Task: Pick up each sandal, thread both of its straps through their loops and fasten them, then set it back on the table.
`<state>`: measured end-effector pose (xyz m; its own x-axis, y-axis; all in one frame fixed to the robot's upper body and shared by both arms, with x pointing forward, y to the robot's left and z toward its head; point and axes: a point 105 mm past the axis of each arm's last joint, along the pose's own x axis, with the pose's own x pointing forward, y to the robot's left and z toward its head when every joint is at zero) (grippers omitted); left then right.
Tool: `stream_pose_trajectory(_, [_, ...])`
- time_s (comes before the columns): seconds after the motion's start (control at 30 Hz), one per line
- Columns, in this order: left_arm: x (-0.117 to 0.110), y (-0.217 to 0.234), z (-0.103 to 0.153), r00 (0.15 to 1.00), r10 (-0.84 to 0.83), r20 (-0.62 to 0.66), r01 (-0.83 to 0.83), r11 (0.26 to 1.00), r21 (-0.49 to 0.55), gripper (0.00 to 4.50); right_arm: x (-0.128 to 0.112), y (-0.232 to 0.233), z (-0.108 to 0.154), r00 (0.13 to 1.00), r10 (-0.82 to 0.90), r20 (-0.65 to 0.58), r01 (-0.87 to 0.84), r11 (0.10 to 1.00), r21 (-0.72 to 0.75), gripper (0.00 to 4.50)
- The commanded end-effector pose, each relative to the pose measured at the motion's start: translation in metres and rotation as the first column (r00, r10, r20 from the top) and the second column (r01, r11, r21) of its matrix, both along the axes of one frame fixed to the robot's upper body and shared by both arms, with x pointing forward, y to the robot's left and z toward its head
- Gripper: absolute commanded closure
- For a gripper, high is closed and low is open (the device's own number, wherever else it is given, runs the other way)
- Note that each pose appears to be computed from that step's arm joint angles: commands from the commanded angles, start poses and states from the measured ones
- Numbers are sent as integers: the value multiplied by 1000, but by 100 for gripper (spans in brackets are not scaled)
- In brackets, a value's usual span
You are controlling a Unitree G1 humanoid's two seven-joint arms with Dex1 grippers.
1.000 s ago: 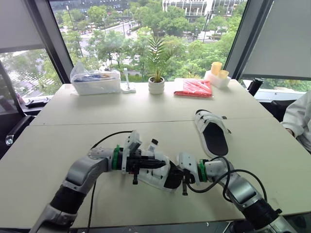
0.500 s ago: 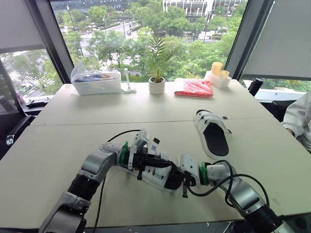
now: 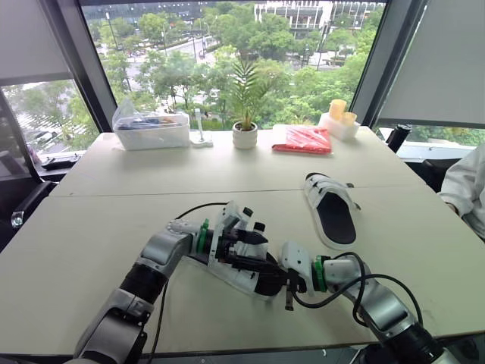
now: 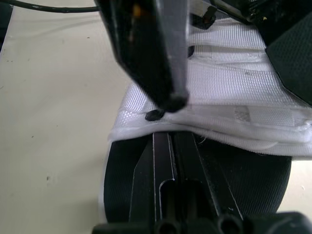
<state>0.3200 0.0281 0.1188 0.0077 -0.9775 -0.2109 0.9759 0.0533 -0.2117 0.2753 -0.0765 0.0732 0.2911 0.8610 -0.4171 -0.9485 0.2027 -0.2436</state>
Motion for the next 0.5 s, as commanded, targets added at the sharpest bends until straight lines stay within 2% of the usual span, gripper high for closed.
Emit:
stream_pose_trajectory(0.03, [24, 5, -5, 988, 155, 15, -155, 984, 86, 9, -11, -5, -29, 995, 1, -102, -9, 997, -75, 450])
stream_pose_trajectory(0.1, [30, 1, 4, 981, 194, -15, -193, 979, 60, 9, -10, -5, -29, 995, 1, -100, -9, 997, -75, 450])
stream_pose_trajectory(0.3, [47, 5, 69, 932, 261, -250, -312, 930, -195, 9, -9, -4, -28, 995, 3, -95, -10, 997, -77, 450])
stream_pose_trajectory(0.4, [50, 17, 88, 908, 268, -322, -356, 898, -257, 9, -8, -4, -28, 996, 3, -92, -10, 997, -75, 450])
stream_pose_trajectory(0.5, [53, 33, 95, 891, 313, -330, -407, 873, -270, 9, -7, -4, -28, 996, 3, -89, -10, 997, -74, 450])
